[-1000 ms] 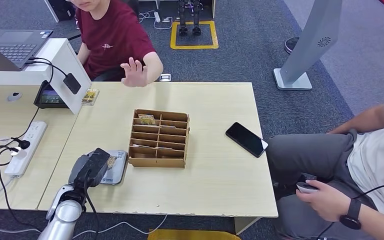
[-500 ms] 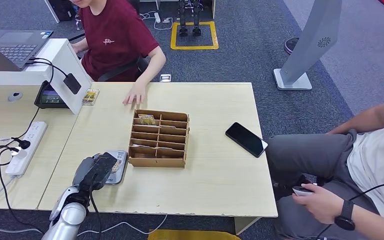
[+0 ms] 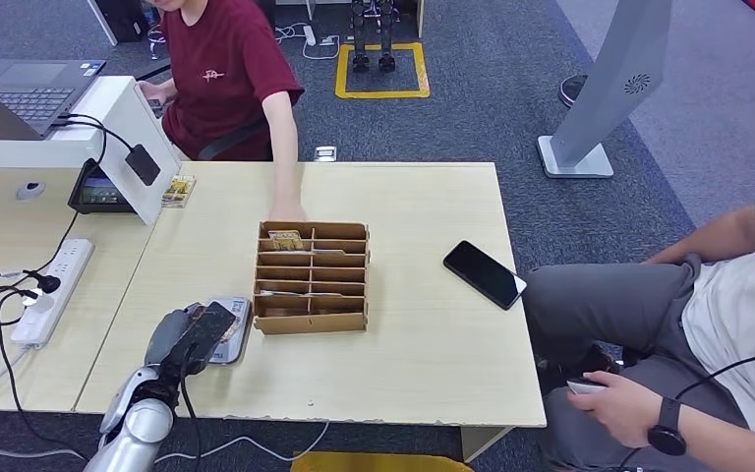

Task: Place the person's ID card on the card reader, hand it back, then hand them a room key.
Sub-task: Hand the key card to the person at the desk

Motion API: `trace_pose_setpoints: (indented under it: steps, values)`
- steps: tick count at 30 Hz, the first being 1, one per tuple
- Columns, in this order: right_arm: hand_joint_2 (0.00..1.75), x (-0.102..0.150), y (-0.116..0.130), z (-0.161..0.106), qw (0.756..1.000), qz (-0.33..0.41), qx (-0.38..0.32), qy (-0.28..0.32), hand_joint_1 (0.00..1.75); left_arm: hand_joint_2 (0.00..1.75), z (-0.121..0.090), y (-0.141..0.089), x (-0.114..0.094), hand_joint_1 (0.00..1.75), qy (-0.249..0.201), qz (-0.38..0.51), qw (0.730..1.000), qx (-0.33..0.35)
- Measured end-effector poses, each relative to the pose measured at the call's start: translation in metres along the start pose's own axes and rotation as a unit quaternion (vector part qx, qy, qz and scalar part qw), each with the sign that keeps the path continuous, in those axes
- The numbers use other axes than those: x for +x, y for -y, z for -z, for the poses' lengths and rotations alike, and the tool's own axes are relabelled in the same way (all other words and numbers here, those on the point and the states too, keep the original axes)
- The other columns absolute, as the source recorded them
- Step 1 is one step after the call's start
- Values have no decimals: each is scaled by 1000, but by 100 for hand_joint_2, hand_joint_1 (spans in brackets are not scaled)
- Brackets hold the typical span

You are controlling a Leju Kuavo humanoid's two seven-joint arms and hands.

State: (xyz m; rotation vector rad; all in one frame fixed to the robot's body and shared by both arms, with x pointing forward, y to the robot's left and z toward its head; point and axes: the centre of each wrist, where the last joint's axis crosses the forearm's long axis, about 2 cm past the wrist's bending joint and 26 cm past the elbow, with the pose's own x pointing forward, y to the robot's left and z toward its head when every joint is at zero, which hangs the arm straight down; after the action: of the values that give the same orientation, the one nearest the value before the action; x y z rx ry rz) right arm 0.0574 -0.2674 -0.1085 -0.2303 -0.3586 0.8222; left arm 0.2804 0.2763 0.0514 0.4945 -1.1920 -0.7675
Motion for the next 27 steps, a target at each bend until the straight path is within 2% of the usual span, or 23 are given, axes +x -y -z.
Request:
trace_pose_setpoints:
  steps: [18,27]
  values:
    - [175,6,2,1,1000,-16,-1,17,0,175,4,13,-7,175,-31,106,994,25]
    - [175,9,1,1,1000,-20,0,23,0,175,8,16,-8,175,-36,120,992,25]
